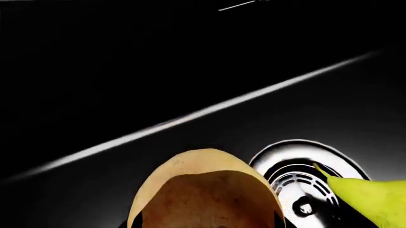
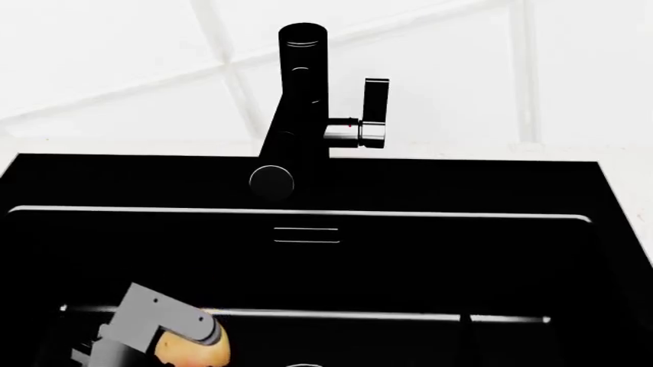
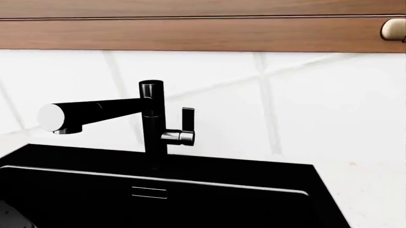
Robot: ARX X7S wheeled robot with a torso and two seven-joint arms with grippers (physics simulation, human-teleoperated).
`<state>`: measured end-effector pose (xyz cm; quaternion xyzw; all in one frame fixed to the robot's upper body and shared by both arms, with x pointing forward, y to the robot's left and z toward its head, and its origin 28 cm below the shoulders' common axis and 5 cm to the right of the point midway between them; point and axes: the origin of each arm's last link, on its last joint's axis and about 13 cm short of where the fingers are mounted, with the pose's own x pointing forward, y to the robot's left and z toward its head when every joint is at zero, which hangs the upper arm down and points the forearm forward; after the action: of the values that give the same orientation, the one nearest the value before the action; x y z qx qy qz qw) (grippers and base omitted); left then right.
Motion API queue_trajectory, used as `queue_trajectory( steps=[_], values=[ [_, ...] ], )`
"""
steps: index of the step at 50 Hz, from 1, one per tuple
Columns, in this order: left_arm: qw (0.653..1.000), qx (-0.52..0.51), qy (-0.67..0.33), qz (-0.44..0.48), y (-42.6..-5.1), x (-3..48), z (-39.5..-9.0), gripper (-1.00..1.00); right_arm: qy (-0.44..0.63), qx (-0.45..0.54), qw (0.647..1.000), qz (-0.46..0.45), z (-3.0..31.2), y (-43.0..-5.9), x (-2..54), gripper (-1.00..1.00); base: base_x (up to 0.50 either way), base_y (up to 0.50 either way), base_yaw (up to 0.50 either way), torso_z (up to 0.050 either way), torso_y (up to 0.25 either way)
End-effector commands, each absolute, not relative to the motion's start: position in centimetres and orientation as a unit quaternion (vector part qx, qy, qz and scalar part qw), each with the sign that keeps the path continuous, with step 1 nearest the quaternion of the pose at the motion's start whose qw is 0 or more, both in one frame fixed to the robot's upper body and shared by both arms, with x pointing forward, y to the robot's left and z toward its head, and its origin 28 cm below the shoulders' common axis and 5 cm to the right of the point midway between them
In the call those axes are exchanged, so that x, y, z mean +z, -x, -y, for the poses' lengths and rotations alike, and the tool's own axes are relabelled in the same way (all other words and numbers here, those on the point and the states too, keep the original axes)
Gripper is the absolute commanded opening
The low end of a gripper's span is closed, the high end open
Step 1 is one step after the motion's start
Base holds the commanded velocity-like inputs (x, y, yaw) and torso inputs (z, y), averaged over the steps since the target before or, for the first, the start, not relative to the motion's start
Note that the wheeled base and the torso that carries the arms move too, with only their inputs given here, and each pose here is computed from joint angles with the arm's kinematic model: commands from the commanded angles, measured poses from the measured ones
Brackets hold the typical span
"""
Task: There is a mixed pile of frozen fruits and vegetables on the counter. Locate all the frozen vegetables and place the items in a bowl on the counter. Take all the frozen fruits and defrost them in a running sink.
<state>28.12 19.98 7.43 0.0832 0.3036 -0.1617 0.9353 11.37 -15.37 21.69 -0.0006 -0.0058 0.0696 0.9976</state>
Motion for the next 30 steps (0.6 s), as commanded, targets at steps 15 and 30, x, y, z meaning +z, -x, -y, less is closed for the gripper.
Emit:
queue_trajectory(
  steps=[15,30],
  values=[
    [0.954,-0.141,-0.105,-0.241,-28.0,10.8,-19.3,1.0,0.006,0.079,0.997,0.022,15.2,-11.0,22.0,1.0,0.01,0.0,0.0,0.0,0.0],
    [0.974,-0.148,-0.068,-0.158,-23.8,15.9,-20.1,1.0,0.011,0.09,0.996,0.022,15.4,-11.5,22.2,1.0,0.0,0.0,0.0,0.0,0.0]
  ],
)
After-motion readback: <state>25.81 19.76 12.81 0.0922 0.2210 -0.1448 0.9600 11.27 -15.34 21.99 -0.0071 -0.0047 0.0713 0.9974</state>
